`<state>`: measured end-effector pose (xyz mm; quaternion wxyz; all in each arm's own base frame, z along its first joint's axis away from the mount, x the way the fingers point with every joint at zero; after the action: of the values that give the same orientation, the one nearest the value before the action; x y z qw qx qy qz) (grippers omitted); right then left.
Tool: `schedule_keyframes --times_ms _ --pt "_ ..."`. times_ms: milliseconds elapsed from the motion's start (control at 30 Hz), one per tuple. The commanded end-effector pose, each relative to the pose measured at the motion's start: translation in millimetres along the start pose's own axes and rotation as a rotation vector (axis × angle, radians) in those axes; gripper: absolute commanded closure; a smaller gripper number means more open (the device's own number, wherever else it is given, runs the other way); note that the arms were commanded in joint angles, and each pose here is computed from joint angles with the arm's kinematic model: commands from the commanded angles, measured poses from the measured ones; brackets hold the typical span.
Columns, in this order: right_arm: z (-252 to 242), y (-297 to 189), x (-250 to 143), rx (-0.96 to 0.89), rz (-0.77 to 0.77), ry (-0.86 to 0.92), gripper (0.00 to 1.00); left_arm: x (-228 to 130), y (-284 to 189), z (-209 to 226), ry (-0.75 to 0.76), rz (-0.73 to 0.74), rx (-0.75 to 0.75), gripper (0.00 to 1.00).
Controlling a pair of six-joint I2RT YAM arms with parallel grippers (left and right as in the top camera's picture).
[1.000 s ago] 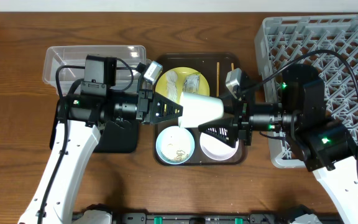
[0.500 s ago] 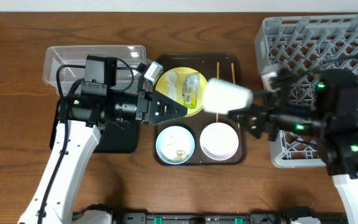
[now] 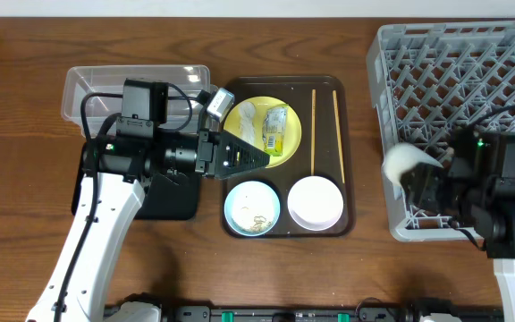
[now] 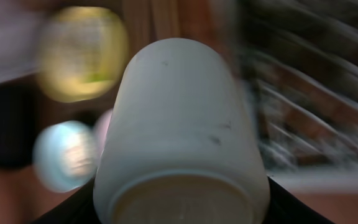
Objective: Sort waste into correct bins and load items into the dishwasher rack
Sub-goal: 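Carry the cup with the right gripper into the dish rack and release, then grasp the white tissue on the yellow plate with the left gripper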
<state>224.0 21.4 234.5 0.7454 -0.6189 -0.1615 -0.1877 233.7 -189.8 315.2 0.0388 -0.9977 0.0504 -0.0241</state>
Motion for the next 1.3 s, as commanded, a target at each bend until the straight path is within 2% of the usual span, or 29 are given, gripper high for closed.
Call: schedule_keyframes --times_ms 0,167,333,567,700,867,967,1133,1267 --pt "-58.0 -1.3 -5.1 -0.353 0.041 0.155 0.4 2.3 -1.0 -3.3 0.031 -0.01 0.008 0.39" --pt "-76.8 18.6 -8.5 -0.402 0.136 0.214 0.4 2.3 -1.0 -3.3 0.031 -0.01 0.008 0.39" --pt "-71.0 46.8 -4.8 -0.302 0.217 0.187 0.39 2.3 -1.0 -3.3 0.031 -0.01 0.008 0.39" --pt "-72.1 78.7 1.8 -0.265 0.27 0.193 0.39 3.2 -1.0 -1.8 0.031 -0.016 0.017 0.39" --pt "-65.9 90.8 12.2 -0.205 0.244 0.198 0.29 4.9 -1.1 0.8 0.031 -0.027 0.035 0.39" --pt "-57.8 78.7 17.2 -0.168 0.219 0.198 0.16 10.6 0.7 13.8 0.021 -0.069 0.12 0.39" --pt "-34.9 65.0 23.8 -0.04 0.167 0.139 0.15 16.2 4.4 37.1 0.002 -0.125 0.274 0.39" --pt "25.9 33.6 42.0 0.287 0.004 -0.023 0.12 24.0 -5.3 101.6 -0.06 -0.295 0.763 0.4" --pt "48.8 15.0 49.9 0.389 -0.082 -0.086 0.11 38.7 -26.6 130.1 -0.012 -0.476 1.112 0.4"
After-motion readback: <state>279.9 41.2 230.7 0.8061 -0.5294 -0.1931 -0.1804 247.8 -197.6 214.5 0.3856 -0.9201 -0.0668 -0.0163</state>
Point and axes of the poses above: each gripper's point midway between its finger pads, its own y axis out along the fingers, its own z axis along the line the jaws close on, x = y × z, the point moved 2 cm from there along -y, back along the fingers, and after that the axes turned 13 degrees about -y, right-handed, at the moved point
